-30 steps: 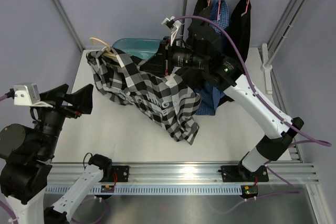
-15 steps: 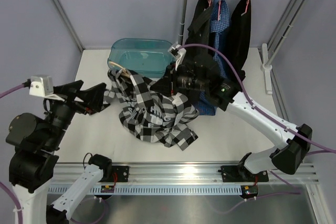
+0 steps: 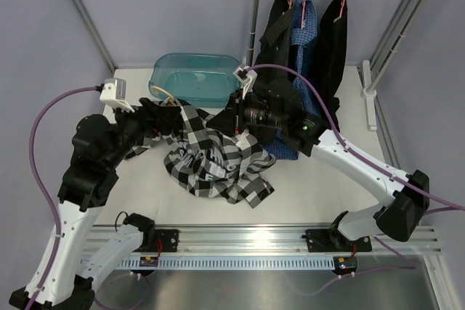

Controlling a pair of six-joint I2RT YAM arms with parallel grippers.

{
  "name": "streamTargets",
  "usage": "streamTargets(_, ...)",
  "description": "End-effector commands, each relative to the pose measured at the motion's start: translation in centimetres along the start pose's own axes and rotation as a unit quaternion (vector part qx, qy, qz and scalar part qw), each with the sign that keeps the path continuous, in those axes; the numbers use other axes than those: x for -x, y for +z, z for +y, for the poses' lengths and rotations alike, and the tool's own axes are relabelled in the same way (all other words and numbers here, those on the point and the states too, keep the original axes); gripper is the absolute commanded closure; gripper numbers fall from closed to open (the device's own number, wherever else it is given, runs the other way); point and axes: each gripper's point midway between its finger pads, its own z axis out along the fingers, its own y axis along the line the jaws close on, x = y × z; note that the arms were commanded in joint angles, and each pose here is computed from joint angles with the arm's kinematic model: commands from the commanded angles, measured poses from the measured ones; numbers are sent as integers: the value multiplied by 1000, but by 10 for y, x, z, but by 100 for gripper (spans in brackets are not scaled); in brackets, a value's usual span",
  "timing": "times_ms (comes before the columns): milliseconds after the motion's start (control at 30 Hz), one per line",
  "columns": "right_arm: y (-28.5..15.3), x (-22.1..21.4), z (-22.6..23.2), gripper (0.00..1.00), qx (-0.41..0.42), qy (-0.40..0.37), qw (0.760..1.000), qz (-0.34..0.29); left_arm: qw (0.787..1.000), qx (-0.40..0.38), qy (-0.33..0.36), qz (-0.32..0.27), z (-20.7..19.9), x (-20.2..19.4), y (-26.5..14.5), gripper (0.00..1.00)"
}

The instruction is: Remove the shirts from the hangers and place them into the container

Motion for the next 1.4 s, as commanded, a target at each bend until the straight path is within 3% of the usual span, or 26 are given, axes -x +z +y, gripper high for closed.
streamTargets(0, -7, 33, 31, 100, 49, -25, 997, -55, 998, -37, -6, -45, -18, 22, 5, 23)
streamTargets(200, -5, 31, 33, 100, 60, -15, 997, -49, 997, -47, 16, -65, -24, 33, 10, 31)
streamTargets(767, -5, 23, 41, 100, 88, 9, 995, -41, 993, -19, 67, -94, -14, 48, 28, 42)
streamTargets(1100, -3, 15, 35, 100, 85, 20, 996, -33, 992, -39, 66, -99, -20, 48, 35, 64)
streamTargets(1200, -1, 10, 27, 100, 67, 15, 997, -25, 992, -38, 72, -101, -19, 47, 39, 79)
streamTargets(1300, 1, 6, 14, 91, 36, 12, 999, -21, 991, -28, 81, -106, -15, 50, 44, 90)
streamTargets(1333, 0, 1, 6, 85, 21, 9, 1000, -13, 990, -24, 83, -109, -13, 51, 45, 95)
streamTargets(1367, 1, -1, 3, 70, 12, 6, 1000, -11, 990, -18, 86, -112, -11, 52, 47, 100)
